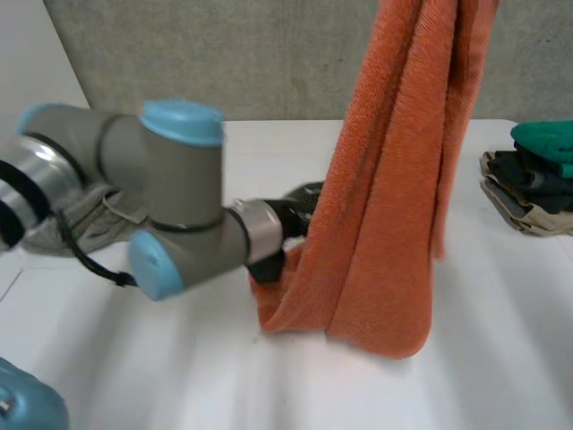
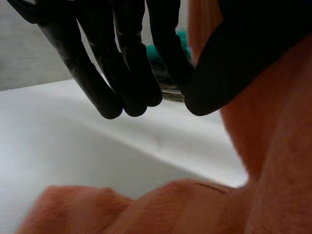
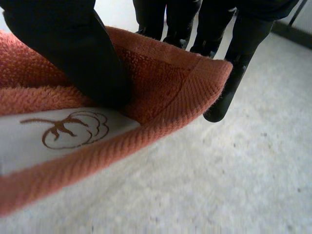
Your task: Fold the laundry.
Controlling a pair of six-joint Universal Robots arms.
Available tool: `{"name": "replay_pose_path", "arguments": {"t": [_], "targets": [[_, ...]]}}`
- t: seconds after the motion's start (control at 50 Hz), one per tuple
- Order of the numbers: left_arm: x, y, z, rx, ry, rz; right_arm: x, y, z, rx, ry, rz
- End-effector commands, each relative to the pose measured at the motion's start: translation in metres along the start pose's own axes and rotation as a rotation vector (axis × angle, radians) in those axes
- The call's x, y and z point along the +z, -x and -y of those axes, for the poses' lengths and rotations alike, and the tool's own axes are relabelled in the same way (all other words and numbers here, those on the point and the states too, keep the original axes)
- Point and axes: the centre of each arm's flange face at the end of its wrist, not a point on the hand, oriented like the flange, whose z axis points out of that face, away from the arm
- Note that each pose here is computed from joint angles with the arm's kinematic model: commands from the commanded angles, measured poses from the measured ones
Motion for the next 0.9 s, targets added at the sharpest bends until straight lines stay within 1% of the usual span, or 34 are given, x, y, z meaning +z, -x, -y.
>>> {"name": "replay_pose_path", "arguments": {"t": [0.02, 0.1, 0.16, 0.22, 0.3, 0.34, 0.4, 0.46, 0.52, 0.58, 0.6, 0.68, 0.72, 0.8, 0.9], "targets": [[-0.050, 0.061, 0.054, -0.059, -0.063, 0.194, 0.001, 0.000, -0.021, -0.005, 0.059, -0.018], [-0.084, 0.071, 0.071, -0.077, -0.068, 0.250, 0.001, -0.002, -0.027, -0.011, 0.076, -0.029], [-0.108, 0.069, 0.077, -0.059, -0.072, 0.274, -0.002, -0.002, -0.033, -0.012, 0.100, -0.023], [-0.117, 0.066, 0.071, -0.041, -0.056, 0.282, -0.006, 0.001, -0.037, -0.003, 0.125, -0.013], [-0.109, 0.067, 0.048, 0.012, -0.014, 0.287, -0.010, 0.008, -0.032, 0.015, 0.130, 0.005], [-0.099, 0.071, 0.032, 0.049, 0.018, 0.300, -0.011, 0.013, -0.016, 0.029, 0.095, 0.018], [-0.083, 0.081, 0.013, 0.069, 0.059, 0.330, -0.010, 0.017, 0.003, 0.045, 0.051, 0.029], [-0.068, 0.084, -0.005, 0.059, 0.112, 0.333, -0.008, 0.019, 0.018, 0.069, 0.008, 0.040], [-0.052, 0.073, -0.024, 0.029, 0.170, 0.282, -0.006, 0.020, 0.026, 0.080, -0.010, 0.044], [-0.046, 0.059, -0.036, 0.001, 0.218, 0.229, -0.004, 0.019, 0.026, 0.078, -0.015, 0.041], [-0.044, 0.047, -0.041, -0.017, 0.243, 0.183, -0.003, 0.020, 0.023, 0.079, -0.012, 0.040], [-0.037, 0.026, -0.051, -0.014, 0.267, 0.105, 0.001, 0.020, 0.014, 0.077, 0.005, 0.037], [-0.031, 0.022, -0.057, 0.003, 0.261, 0.103, 0.001, 0.019, 0.009, 0.079, 0.028, 0.029], [-0.025, 0.022, -0.056, 0.009, 0.242, 0.140, 0.001, 0.018, 0.002, 0.080, 0.048, 0.008], [-0.030, 0.019, -0.037, 0.014, 0.213, 0.178, 0.002, 0.015, -0.013, 0.062, 0.078, -0.007]]}}
